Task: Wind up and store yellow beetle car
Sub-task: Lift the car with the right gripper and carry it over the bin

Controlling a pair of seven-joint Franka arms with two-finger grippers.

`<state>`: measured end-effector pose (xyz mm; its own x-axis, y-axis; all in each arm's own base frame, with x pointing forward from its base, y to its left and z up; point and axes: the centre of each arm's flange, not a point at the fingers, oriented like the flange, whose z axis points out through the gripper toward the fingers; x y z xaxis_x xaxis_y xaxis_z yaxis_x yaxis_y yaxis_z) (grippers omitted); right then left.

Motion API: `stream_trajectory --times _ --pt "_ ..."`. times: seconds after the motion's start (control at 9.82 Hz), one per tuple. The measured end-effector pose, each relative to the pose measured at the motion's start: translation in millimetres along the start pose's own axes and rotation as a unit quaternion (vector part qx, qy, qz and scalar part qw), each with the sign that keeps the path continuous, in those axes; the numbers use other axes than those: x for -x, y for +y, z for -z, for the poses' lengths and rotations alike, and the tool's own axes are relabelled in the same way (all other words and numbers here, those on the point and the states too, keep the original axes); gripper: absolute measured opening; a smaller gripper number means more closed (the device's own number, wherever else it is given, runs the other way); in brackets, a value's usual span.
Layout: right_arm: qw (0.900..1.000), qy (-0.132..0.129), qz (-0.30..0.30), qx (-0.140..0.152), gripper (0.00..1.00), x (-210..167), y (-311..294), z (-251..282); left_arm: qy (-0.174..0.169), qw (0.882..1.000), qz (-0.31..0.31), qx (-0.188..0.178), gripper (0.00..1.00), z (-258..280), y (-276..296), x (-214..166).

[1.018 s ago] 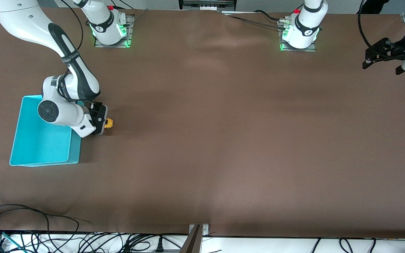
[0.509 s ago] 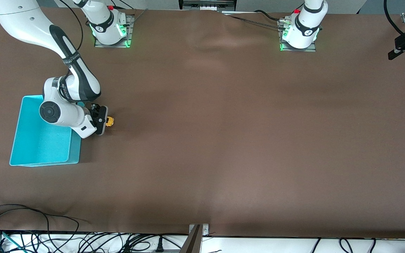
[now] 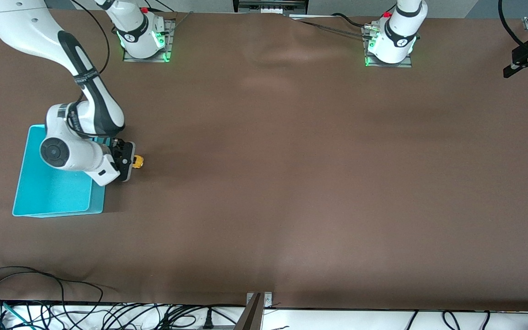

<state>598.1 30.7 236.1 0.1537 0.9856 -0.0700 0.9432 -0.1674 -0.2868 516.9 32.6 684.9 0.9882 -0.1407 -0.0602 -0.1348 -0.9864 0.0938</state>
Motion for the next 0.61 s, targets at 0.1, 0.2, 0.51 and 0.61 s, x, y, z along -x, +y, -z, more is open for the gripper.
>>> stream_trajectory --times 0.1,0.2,0.51,0.61 --pt "1.0 -0.005 -0.003 -0.012 0.47 3.0 4.3 25.8 -0.003 1.0 -0.004 0.0 1.0 -4.6 2.9 -5.0" --pt "1.0 -0.009 -0.007 -0.022 0.47 6.7 7.0 50.6 -0.002 1.0 -0.005 0.001 1.0 -8.6 2.6 -10.0" --pt "0.999 -0.013 -0.014 -0.034 0.47 23.5 10.5 114.0 0.009 1.0 -0.007 -0.001 1.0 -12.3 2.8 -19.3" --pt "0.999 -0.008 -0.012 -0.031 0.47 39.9 14.2 120.2 0.009 1.0 -0.008 -0.002 1.0 -12.4 4.6 -19.6"
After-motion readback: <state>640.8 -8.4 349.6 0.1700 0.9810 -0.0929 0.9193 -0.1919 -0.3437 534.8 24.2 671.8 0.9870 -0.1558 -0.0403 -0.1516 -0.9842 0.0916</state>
